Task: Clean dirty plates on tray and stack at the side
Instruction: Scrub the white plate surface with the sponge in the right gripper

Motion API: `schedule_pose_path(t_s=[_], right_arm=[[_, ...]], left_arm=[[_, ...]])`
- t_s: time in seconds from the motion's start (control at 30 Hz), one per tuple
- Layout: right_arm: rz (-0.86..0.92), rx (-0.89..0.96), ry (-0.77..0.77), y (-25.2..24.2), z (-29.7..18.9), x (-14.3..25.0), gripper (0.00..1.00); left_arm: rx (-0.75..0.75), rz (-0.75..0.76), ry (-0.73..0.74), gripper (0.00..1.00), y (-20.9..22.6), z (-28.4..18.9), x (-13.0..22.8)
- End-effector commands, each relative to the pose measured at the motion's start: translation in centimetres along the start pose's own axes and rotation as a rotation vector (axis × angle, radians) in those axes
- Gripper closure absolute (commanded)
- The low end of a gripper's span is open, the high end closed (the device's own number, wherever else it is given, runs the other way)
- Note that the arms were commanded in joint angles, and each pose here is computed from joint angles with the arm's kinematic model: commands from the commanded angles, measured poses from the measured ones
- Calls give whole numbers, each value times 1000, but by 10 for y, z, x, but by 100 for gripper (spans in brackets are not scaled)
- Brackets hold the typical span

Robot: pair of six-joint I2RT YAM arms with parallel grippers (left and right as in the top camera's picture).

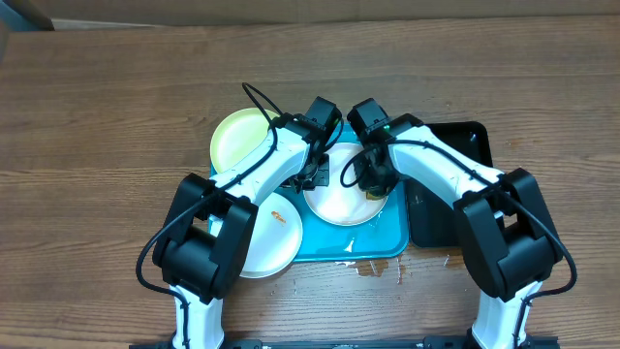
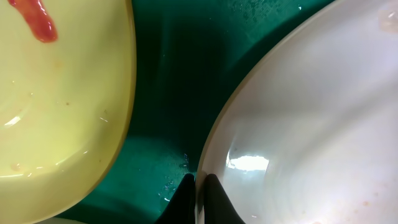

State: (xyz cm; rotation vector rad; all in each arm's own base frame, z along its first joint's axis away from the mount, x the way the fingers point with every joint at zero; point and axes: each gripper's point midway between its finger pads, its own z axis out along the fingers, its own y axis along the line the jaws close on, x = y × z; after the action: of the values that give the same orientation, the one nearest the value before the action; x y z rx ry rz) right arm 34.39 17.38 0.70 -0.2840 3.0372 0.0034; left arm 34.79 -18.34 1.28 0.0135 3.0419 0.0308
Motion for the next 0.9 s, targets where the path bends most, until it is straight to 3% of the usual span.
schedule_pose_path(t_s=[0.0,0.37,0.53,0.7,0.87], right_arm=[[8,-90,125,17,28,25,96],[-132,-458,164,69,10,32,96],[-121,-707,110,78,-26,5,96],[-45,-793,36,47,-71,-28,96],[-62,-777,-12,7,-108,-28,96]], left_arm=[[1,-24,29,96,1,7,5],[1,-24,29,96,1,7,5],[1,-24,29,96,1,7,5],[1,-23,30,96,1,7,5],[1,-24,29,96,1,7,5]])
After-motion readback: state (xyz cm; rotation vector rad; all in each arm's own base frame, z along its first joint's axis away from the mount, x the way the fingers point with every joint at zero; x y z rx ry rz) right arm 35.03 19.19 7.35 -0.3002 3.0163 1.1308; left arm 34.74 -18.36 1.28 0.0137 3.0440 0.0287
